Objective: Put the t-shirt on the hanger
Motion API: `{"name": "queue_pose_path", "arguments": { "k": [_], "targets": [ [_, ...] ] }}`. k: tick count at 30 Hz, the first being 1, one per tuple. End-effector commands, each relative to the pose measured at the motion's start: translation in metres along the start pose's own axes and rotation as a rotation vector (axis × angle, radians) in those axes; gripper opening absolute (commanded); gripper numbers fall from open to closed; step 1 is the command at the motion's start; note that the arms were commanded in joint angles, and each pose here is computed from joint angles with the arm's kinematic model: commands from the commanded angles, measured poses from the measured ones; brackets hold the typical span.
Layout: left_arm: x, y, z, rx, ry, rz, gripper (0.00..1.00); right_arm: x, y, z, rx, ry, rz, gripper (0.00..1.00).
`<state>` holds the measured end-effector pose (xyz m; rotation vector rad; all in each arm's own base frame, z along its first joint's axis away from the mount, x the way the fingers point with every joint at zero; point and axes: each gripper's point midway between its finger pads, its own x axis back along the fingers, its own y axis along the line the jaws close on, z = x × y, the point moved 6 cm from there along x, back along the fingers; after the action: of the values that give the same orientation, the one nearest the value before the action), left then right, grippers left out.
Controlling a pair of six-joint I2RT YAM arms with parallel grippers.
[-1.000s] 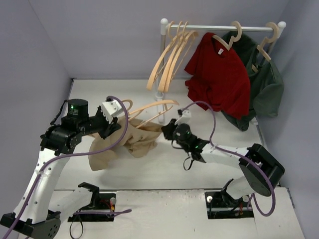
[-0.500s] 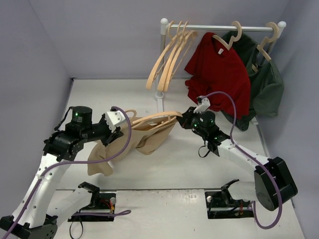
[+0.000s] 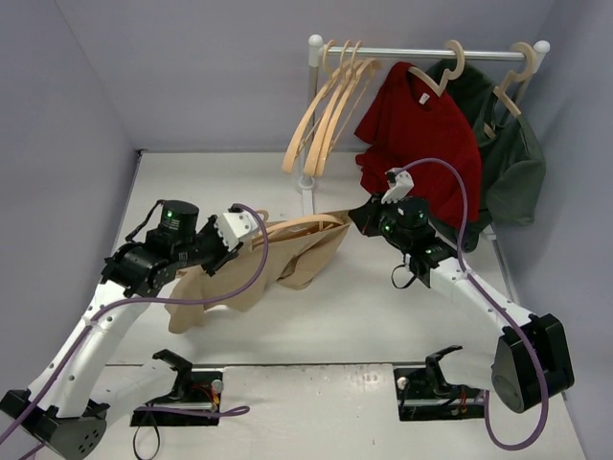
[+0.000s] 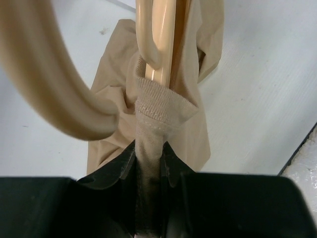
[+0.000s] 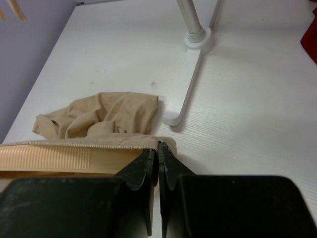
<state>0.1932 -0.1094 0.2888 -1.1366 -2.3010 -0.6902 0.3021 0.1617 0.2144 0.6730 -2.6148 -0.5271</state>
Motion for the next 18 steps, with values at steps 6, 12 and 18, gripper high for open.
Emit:
{"name": "queue_pose_path", "arguments": {
  "k": [6, 12, 18],
  "targets": [
    [0.003, 0.028, -0.032, 0.008, 0.031, -0.213, 0.00, 0.021, 0.025, -0.072, 0.090, -0.166, -0.018, 0.00],
    [-0.006, 0.031, -0.078, 0.026, -0.082, -0.234, 0.00, 0.026, 0.061, -0.103, 0.123, -0.218, -0.093, 0.00],
    [0.022, 0.036, -0.133, 0.034, -0.315, -0.229, 0.00, 0.036, 0.112, -0.140, 0.212, -0.292, -0.165, 0.00]
  ]
}}
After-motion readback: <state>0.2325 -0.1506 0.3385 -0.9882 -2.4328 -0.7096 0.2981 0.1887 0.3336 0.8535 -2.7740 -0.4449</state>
